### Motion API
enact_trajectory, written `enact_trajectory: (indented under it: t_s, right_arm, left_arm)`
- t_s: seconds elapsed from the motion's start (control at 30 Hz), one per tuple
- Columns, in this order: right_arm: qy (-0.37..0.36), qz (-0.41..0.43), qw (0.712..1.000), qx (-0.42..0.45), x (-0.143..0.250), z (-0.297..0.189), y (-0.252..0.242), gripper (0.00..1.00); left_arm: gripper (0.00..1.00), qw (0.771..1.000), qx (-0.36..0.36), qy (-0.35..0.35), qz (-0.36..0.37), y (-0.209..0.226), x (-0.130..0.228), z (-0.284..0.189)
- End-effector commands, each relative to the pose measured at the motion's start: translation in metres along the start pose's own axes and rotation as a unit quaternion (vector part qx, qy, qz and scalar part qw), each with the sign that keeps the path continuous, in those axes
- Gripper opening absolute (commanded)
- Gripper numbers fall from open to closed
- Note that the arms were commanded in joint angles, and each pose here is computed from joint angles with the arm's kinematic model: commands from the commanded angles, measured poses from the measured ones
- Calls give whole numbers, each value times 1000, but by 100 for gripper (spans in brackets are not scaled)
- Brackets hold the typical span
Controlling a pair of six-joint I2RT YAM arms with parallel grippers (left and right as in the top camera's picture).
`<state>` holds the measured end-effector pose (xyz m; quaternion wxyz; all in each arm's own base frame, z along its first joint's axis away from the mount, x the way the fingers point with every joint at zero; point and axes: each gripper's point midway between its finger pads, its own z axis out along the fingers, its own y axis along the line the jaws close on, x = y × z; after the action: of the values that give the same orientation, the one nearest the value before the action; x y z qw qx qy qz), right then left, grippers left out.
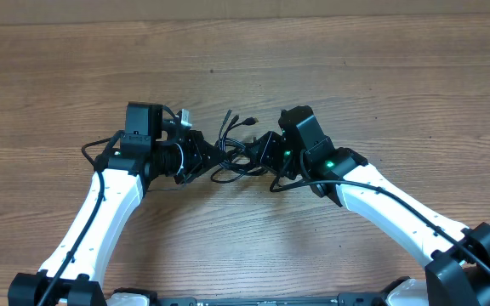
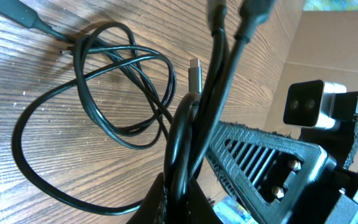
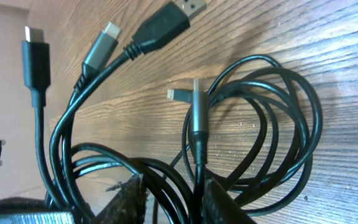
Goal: Untangle cables
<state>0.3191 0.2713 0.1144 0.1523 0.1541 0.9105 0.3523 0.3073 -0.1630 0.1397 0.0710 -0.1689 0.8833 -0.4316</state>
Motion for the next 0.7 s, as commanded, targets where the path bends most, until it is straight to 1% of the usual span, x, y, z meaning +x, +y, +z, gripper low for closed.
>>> enact_trajectory:
  t_s: [0.0,0.17,0.4,0.57,0.6,0.67]
  right_arm:
    - [-24,-6,1000,7,-10,-3,0,26]
    - [-23,-6,1000,6,-9,-3,0,25]
    - [2,-11,1000,-8,0,-3,5,26]
    - [19,-19,1000,-13,6,-3,6,27]
    - [23,-28,999,-16,7,-3,7,31]
    - [24,-27,999,-14,8,-3,6,31]
  left_arm:
    - [4,1000,16,13,18,-7,5,0]
    - [4,1000,16,12,19,-7,5,0]
    - [4,1000,-1,-9,17,-2,-3,0]
    - [4,998,18,-30,47,-14,-14,-1]
    - [4,997,27,-38,58,-19,-18,-1]
    - [4,996,35,-42,65,-23,-20,-2]
